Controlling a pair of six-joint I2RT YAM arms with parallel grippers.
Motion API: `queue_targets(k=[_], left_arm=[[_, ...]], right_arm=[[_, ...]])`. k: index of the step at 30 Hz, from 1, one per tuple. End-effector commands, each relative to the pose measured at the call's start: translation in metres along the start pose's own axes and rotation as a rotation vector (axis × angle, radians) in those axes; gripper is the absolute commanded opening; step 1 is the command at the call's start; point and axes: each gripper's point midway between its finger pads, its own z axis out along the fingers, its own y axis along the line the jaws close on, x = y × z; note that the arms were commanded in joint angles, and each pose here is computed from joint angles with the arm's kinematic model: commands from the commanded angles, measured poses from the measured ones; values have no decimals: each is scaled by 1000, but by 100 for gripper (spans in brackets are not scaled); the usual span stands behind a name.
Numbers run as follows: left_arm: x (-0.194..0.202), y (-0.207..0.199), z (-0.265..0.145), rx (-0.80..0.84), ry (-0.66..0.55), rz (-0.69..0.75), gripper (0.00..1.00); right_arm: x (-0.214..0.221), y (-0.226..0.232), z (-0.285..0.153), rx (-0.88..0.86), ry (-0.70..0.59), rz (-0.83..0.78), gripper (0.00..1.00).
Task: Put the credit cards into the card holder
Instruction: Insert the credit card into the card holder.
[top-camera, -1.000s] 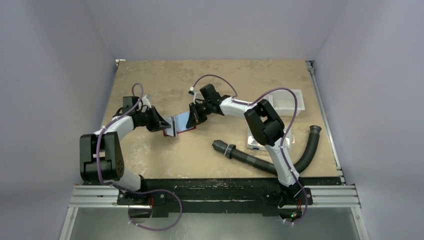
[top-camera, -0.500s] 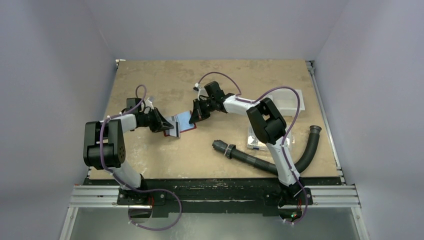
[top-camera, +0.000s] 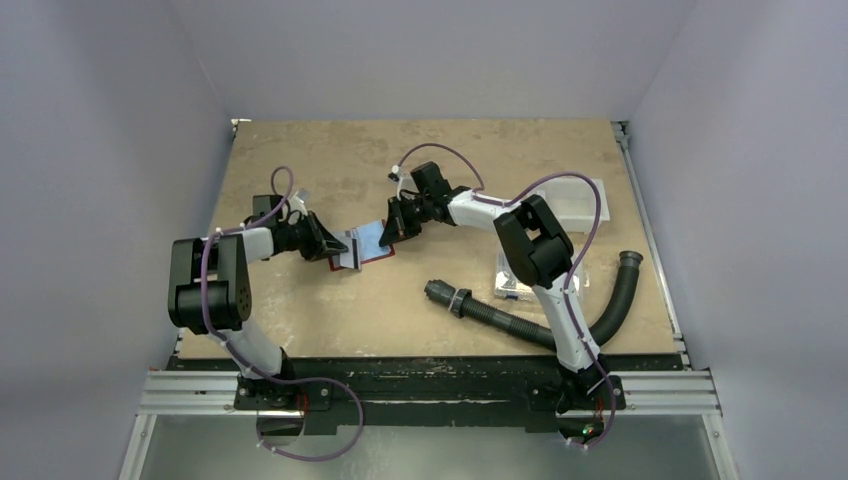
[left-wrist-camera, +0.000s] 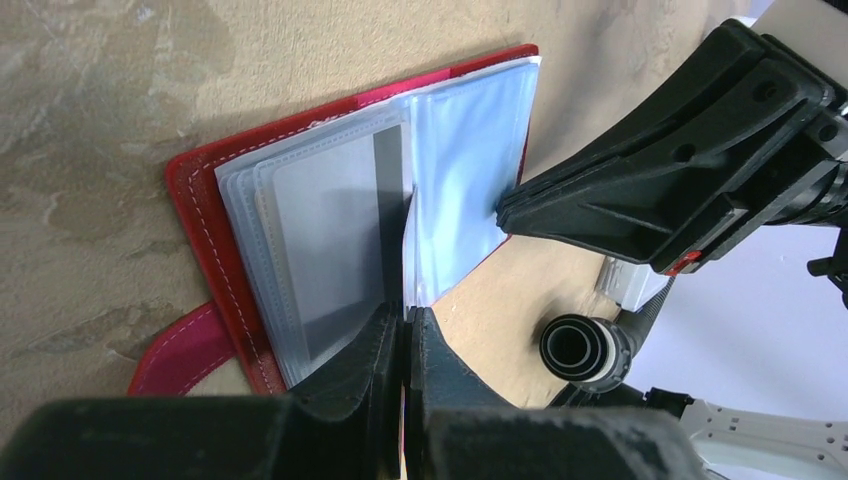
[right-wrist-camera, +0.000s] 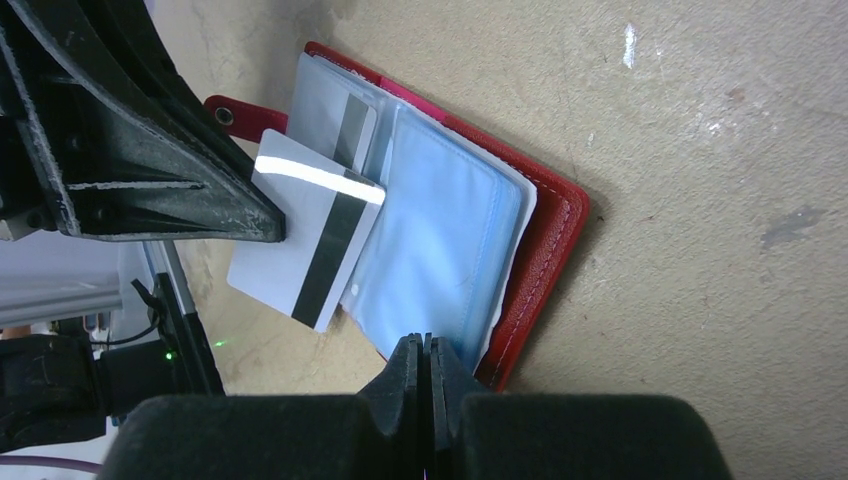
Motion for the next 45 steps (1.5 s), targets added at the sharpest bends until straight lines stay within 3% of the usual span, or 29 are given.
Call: queue_targets(k=[1,45], left_arm=[[-20,-13,-8,15,-85,72,0],[-20,-17,18,148,-48,70,0]], right_arm=[[-3,-2,-2,20,-13,-8,0],[-10,-19,3,41,-17,14,0]])
